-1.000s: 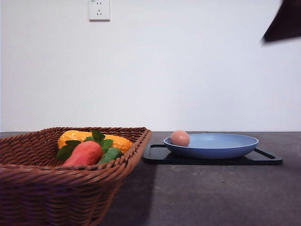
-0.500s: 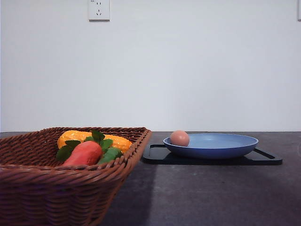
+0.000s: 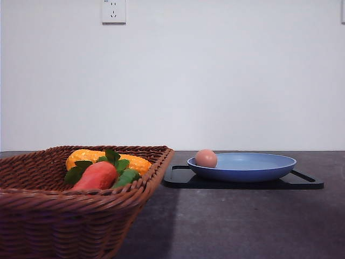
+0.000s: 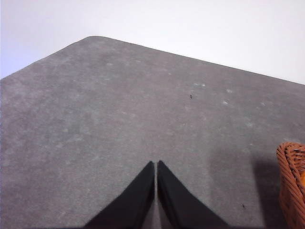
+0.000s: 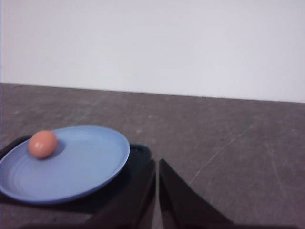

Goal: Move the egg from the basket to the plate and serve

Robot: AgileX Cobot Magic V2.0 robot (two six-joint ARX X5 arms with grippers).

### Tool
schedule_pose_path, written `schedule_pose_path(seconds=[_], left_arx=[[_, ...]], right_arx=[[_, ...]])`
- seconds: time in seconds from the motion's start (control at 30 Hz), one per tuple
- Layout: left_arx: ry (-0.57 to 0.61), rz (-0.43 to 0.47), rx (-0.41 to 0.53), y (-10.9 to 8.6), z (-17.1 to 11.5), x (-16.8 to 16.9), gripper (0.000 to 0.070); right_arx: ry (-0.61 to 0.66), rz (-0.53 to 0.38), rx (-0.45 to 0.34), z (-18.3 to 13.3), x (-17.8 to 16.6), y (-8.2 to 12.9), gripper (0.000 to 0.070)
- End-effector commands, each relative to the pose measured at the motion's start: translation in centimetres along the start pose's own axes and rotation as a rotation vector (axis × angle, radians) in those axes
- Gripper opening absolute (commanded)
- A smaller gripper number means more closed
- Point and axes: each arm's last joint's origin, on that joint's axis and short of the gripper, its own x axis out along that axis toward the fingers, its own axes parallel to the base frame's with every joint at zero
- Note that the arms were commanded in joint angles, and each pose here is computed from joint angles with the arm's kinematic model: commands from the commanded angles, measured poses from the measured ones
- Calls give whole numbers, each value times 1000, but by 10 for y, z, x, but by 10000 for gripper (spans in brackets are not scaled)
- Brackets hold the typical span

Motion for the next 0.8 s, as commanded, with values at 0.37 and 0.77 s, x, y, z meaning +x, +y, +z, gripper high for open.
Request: schedule_pose_path(seconds=[0.37,0.77], left_arx=[[33,5,-3,2,-9,2,0],[34,5,-3,2,-9,2,0]], right_arx=[[97,86,57,-18,-2,3,0],[99,69,55,-18,-2,2,0]])
